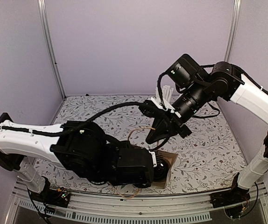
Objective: Pack the takeout coffee
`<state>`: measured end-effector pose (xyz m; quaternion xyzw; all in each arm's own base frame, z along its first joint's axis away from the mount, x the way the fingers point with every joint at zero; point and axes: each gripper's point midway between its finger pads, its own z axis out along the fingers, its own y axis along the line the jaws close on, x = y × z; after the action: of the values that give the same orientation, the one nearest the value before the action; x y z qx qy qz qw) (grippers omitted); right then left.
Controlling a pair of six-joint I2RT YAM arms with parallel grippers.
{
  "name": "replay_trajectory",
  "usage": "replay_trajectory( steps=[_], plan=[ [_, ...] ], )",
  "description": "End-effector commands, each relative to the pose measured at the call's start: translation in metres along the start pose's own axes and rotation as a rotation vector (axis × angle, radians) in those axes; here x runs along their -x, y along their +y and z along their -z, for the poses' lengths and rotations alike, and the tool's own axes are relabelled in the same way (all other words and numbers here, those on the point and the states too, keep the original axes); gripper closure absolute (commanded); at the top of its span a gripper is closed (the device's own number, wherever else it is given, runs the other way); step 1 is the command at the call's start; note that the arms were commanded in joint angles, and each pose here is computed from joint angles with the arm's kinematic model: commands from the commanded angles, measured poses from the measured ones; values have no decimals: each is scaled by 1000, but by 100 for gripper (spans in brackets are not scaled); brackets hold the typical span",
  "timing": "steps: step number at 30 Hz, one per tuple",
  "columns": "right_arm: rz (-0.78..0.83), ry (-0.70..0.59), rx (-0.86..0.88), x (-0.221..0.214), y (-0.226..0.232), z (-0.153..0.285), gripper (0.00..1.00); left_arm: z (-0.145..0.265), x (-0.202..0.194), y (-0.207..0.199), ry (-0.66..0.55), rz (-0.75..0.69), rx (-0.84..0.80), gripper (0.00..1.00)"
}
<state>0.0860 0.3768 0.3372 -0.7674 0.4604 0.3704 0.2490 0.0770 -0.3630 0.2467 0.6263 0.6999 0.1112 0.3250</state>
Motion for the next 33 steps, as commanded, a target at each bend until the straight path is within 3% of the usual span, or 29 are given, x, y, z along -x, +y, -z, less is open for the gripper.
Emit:
replay_trajectory(
  steps=[1,23,33],
  plan=[
    [25,-20,67,7,20,-3,97,-18,-1,-11,42,-65,30,60],
    [15,-24,132,8,29,-8,98,-43,-3,-16,-35,-132,93,61],
    [9,3,115,0,25,-12,100,-66,-8,-12,-32,-144,42,61]
  ],
)
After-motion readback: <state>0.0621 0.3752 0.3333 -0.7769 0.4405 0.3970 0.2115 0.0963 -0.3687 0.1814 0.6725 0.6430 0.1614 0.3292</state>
